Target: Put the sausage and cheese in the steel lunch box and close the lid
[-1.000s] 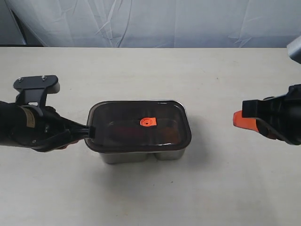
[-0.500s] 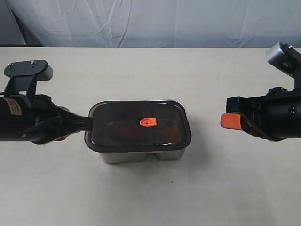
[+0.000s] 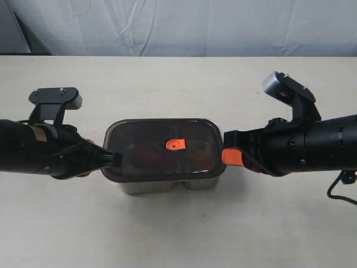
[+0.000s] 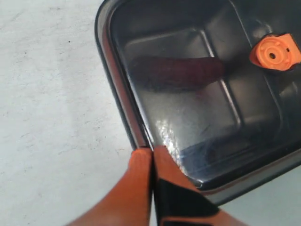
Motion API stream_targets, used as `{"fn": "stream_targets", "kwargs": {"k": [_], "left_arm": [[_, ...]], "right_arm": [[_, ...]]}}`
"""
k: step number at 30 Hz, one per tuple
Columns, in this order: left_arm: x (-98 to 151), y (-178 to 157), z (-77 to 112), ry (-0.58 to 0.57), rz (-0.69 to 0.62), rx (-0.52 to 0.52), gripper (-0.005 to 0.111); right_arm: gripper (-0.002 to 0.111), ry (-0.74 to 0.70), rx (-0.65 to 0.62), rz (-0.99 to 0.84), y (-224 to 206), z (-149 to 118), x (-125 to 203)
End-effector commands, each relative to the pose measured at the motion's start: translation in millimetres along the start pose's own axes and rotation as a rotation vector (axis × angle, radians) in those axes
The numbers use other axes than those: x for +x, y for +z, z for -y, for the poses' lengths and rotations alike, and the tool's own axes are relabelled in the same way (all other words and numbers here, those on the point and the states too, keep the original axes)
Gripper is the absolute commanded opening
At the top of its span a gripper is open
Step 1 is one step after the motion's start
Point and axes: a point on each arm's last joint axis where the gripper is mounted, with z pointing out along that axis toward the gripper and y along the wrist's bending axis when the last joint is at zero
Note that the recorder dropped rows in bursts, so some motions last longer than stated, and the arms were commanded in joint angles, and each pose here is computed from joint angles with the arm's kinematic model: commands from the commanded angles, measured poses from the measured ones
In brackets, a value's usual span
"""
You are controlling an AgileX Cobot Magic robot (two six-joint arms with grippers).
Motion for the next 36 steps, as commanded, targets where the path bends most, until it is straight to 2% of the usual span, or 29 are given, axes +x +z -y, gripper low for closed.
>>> {"fn": "stream_targets", "kwargs": {"k": [1, 27, 36], "left_arm": [[-1.0, 6.5, -1.1, 0.007, -0.004, -0.01, 0.0], [-2.4, 6.5, -1.3, 0.019, 0.011, -0.012, 0.0], [-2.1, 6.5, -1.3, 0.019, 0.008, -0.012, 0.0]], "right_arm": [[0.0, -0.014, 0.04, 0.012, 8.7, -2.3, 3.2], [0.0, -0.003, 0.094, 0.052, 11.1, 2.2, 0.1], [0.0, -0.061, 0.131, 0.073, 15.5, -4.7, 3.9]]}}
